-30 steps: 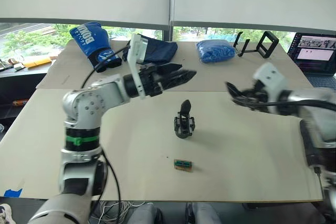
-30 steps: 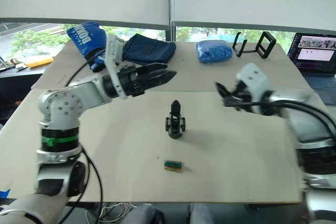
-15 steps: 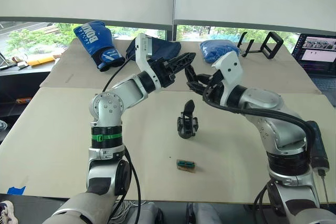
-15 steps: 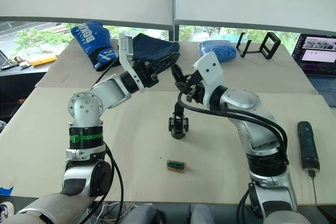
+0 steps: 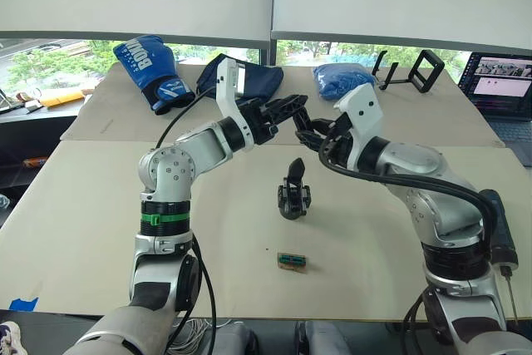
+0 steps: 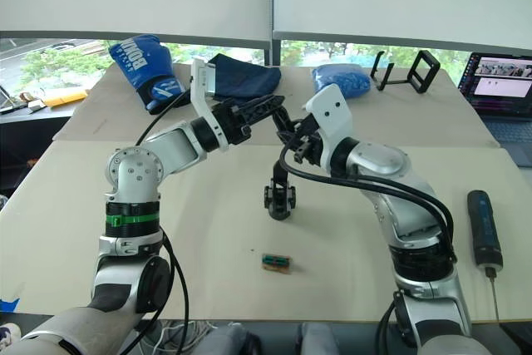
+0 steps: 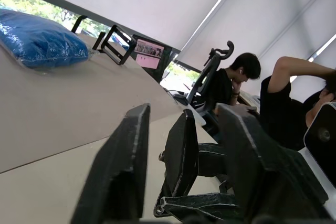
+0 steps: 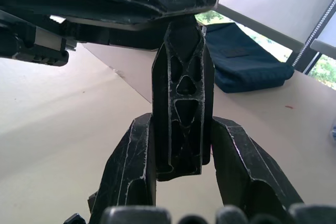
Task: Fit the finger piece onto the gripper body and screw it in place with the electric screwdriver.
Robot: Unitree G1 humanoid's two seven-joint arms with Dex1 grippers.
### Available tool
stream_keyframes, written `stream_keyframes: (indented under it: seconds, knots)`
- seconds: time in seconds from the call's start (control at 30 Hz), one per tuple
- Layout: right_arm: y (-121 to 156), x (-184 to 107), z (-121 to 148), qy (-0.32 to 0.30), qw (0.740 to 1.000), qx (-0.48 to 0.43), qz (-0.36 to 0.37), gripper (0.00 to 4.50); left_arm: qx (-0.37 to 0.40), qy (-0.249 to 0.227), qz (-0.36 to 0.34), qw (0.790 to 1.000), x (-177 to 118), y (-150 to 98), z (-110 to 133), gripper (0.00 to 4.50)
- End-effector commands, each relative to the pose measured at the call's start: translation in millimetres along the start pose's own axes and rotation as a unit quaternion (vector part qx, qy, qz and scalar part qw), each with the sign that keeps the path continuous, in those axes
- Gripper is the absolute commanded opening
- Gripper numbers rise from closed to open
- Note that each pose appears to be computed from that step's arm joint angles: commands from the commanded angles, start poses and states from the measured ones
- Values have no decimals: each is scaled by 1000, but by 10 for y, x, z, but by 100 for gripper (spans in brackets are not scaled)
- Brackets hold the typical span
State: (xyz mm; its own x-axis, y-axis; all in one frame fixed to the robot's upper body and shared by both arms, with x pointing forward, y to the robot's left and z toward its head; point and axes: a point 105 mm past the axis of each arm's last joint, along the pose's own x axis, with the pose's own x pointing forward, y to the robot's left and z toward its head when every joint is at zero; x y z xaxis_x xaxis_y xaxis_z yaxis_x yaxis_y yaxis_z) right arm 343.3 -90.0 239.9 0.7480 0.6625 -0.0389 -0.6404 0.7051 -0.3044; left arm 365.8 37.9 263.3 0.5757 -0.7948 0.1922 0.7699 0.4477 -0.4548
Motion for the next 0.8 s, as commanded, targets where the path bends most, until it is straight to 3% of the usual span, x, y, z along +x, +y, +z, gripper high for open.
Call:
stream_keyframes:
  seconds: [0.03, 0.07, 0.1, 0.33, 0.4, 0.6, 0.63, 0.8]
  knots:
    - [-29, -52, 138, -25, 999, -19, -8, 111, 19, -22, 9, 1000, 9, -4, 90, 50]
    - [-24, -55, 117, -21, 999, -22, -8, 111, 19, -24, 10, 999, 10, 3, 94, 7]
    - [-22, -56, 112, -21, 1000, -21, -9, 111, 19, -26, 9, 999, 12, 1, 100, 0]
    - [-39, -59, 202, -41, 998, -46, -26, 111, 14, -20, 2, 1000, 31, -15, 99, 0]
    - [-75, -82, 271, -54, 997, -44, -35, 216, 30, -9, -18, 999, 32, -66, 103, 0]
    - [-24, -299, 386, -49, 998, -27, 34, 426, 93, 48, -105, 989, -26, -225, 99, 0]
    - [4, -364, 422, -49, 996, -15, 67, 446, 106, 61, -123, 985, -39, -255, 93, 0]
    - [16, -715, 789, -19, 959, 105, 264, 446, 149, 144, -288, 935, -192, -597, 148, 0]
